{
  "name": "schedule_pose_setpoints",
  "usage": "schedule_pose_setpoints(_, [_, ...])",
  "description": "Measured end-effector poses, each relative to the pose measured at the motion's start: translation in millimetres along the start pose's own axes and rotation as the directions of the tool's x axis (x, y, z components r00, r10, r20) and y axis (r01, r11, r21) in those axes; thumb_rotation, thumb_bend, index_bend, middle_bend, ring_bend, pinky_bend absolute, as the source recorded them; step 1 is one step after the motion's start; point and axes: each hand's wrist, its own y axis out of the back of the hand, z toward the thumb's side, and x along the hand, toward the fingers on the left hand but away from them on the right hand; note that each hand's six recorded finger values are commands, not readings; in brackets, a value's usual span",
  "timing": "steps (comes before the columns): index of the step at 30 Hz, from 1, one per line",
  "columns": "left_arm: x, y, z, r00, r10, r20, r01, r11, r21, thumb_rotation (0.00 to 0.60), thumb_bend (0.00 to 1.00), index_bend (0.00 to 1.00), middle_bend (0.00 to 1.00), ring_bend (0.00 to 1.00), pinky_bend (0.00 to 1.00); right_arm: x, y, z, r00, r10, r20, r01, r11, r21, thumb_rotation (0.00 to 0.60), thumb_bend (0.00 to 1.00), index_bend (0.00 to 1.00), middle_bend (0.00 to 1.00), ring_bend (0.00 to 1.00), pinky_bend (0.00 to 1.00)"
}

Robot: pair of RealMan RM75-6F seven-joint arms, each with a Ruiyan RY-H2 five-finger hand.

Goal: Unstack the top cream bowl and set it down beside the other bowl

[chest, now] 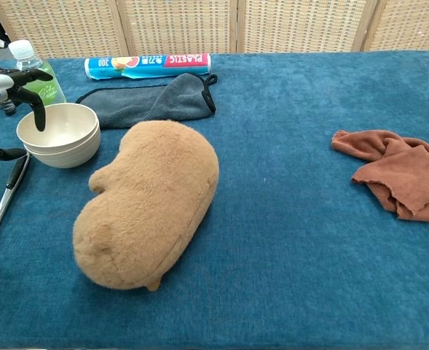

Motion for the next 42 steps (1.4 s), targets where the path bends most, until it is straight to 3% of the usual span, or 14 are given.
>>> schedule_pose_setpoints(42, [8.8,-9.3,5.4,0.999,0.047,-0.015,-0.047,0.998,0.045,0.600,0.31,0.45,0.05,0.00,0.04,0.8,1.2,0.7,1.000,-0.005,0.000,0.005,1.000,-0.002,0.600,0.16,0.22,0.00,0.00,0.15])
